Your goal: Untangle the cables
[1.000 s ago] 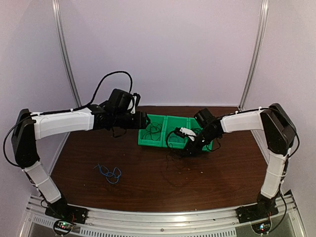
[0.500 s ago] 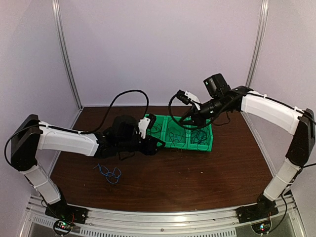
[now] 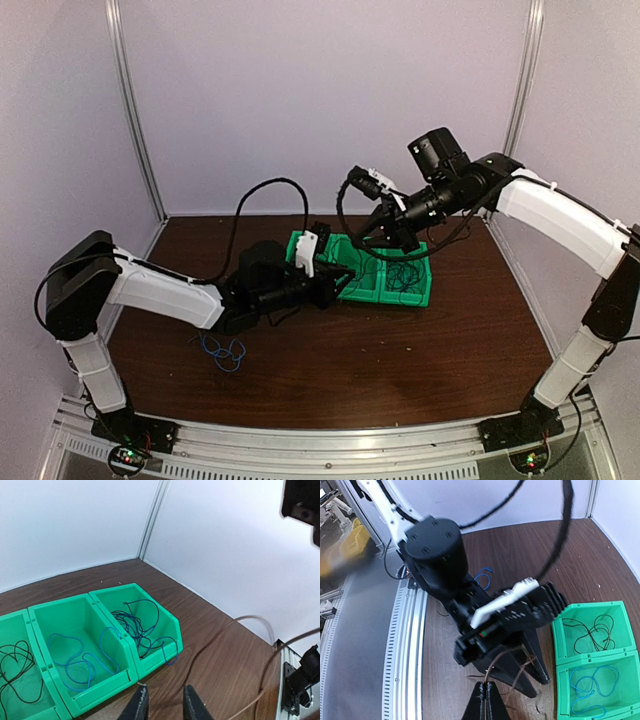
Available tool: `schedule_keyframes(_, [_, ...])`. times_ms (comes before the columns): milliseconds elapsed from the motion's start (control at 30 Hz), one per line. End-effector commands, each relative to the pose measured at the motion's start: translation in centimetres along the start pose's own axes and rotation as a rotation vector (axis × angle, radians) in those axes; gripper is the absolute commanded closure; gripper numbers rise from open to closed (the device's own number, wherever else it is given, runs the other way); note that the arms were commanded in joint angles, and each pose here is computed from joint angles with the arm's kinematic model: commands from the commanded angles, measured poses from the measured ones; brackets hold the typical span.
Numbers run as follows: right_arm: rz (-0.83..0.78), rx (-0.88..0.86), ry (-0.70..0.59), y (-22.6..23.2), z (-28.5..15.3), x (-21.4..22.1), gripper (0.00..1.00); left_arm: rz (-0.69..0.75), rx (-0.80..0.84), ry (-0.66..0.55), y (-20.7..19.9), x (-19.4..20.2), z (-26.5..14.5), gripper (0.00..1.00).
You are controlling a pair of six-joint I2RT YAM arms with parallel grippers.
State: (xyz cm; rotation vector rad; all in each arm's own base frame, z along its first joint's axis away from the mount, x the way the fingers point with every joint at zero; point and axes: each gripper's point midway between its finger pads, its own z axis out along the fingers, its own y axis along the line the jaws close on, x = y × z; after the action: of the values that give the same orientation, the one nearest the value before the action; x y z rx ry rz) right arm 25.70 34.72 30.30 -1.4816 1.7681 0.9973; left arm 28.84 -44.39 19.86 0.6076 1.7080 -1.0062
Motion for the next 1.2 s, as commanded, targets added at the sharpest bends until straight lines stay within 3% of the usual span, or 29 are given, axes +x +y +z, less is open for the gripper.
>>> schedule_keyframes(0, [-0.096, -0.076, -0.101, 3.0, -2.8, -4.3, 1.00, -0.031, -0.119, -0.071, 2.7, 0.4, 1.4, 0.84])
schedule_keyframes(233, [-0.203, -0.040, -0.274, 3.3, -10.1, -9.5, 1.00, -0.080, -0.298, 0.053, 7.0, 6.4, 0.1, 0.99])
schedule_keyframes(433, [-0.254, 0.014, -0.381, 3.2, -15.6, -12.0, 1.00, -0.081, -0.481, 0.132, 10.3, 8.5, -2.4, 1.00])
schedule_keyframes(600, [-0.256, 0.077, -0.424, 1.8, -18.6, -12.8, 1.00, -0.047, -0.512, 0.193, 11.2, 10.6, -4.0, 1.00])
schedule_keyframes(667, [-0.244, 0.095, -0.415, 1.1, -18.4, -12.5, 1.00, -0.058, -0.459, 0.174, 10.4, 10.4, -4.4, 0.90])
schedule_keyframes(733, [-0.234, 0.098, -0.416, 0.8, -18.2, -12.3, 1.00, -0.067, -0.380, 0.122, 9.1, 9.5, -5.0, 0.86])
schedule_keyframes(800, [-0.234, 0.113, -0.425, 0.7, -18.5, -12.5, 1.00, -0.091, -0.411, 0.127, 9.5, 9.6, -5.6, 0.84])
schedule_keyframes(933, [-0.256, 0.153, -0.455, 0.8, -20.5, -13.3, 1.00, -0.162, -0.514, 0.154, 11.5, 10.4, -8.0, 0.68])
schedule_keyframes(1033, [-0.258, 0.165, -0.464, 0.7, -21.3, -13.4, 1.00, -0.250, -0.630, 0.175, 14.1, 11.3, -10.7, 0.67])
schedule_keyframes(1167, [-0.246, 0.154, -0.460, 0.3, -21.0, -13.1, 1.00, -0.255, -0.666, 0.140, 15.3, 10.7, -13.1, 0.77])
